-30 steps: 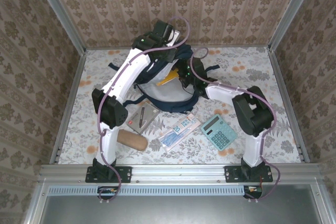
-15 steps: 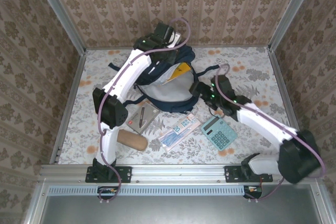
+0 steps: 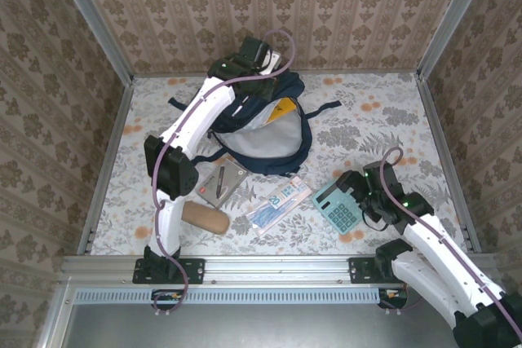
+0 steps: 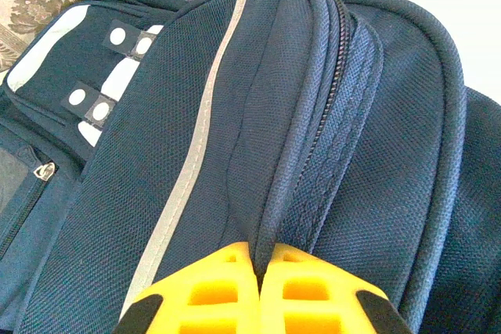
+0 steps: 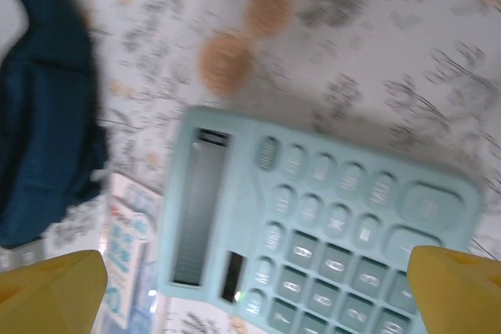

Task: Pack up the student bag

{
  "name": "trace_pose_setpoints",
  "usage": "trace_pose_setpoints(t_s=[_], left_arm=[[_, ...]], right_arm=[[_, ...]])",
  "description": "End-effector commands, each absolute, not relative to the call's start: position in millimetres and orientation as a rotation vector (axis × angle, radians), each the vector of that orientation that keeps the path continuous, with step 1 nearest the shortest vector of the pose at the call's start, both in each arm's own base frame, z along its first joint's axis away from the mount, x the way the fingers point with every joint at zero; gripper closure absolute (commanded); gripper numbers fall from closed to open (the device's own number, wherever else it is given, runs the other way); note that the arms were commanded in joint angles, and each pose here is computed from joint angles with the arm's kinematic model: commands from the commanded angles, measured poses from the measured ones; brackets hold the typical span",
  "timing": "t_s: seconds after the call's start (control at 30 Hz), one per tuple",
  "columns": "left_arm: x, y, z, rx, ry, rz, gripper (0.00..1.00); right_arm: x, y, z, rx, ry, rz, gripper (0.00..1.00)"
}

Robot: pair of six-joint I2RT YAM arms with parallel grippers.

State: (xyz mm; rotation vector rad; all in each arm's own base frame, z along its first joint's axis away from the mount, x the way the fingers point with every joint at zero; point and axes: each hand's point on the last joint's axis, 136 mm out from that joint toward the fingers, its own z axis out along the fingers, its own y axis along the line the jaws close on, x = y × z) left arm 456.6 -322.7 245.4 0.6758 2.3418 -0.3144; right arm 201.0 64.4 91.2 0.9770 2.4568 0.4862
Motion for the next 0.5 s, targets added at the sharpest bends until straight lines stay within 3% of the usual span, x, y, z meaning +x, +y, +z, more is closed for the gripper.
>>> trace_pose_setpoints(t_s=[0.0,0.33,0.47], left_arm=[[466,-320,296,0.584,2.212,-0.375,1.00],[465,-323,290,0.585,2.229,-0.394,1.00],[466,-324,288,0.581,2.233,-0.400,1.00]], right_arm=[[175,56,63,1.160,2.550,0.393,0.00],[153,55,35,1.312,2.615,0.330,0.01],[163,72,19,1.337,2.569,0.509,0.01]])
